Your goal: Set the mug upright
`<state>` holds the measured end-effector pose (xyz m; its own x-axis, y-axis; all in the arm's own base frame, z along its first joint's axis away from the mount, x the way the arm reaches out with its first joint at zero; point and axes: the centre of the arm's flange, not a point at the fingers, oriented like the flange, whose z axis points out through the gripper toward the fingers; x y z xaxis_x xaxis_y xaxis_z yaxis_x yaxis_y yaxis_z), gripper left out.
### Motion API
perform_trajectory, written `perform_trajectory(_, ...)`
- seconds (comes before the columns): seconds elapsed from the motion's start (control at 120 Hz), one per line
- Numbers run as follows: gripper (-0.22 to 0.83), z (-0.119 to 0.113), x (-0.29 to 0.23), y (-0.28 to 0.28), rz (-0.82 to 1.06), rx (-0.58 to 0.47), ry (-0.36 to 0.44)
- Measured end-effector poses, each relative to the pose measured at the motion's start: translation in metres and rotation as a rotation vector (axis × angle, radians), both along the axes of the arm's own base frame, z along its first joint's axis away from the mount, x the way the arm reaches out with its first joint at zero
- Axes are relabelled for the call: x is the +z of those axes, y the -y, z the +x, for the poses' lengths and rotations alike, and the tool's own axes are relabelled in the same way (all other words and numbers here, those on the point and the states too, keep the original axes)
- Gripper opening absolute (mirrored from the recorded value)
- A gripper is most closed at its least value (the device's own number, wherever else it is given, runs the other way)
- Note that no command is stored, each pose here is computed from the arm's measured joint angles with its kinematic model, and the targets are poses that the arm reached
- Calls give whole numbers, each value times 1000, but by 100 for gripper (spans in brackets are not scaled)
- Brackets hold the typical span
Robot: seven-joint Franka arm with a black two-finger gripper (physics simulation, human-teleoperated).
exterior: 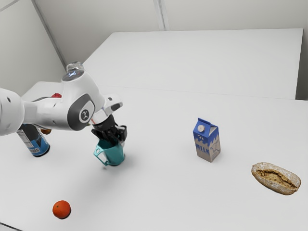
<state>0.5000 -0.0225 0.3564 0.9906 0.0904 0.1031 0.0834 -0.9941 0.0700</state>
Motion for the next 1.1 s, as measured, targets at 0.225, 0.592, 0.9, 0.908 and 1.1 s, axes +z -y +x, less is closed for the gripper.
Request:
perform_trajectory(0.225, 35, 2, 19, -1, -1, 10, 35)
perform_trajectory(0.592, 55, 34, 95, -3, -21, 16, 46)
perform_trajectory(0.9, 58, 61, 162, 1, -16, -18, -23)
perform_trajectory(0.908, 58, 61, 164, 1, -15, -19, -24)
perform_trajectory(1.1, 59, 69, 202, 1, 5, -37, -35)
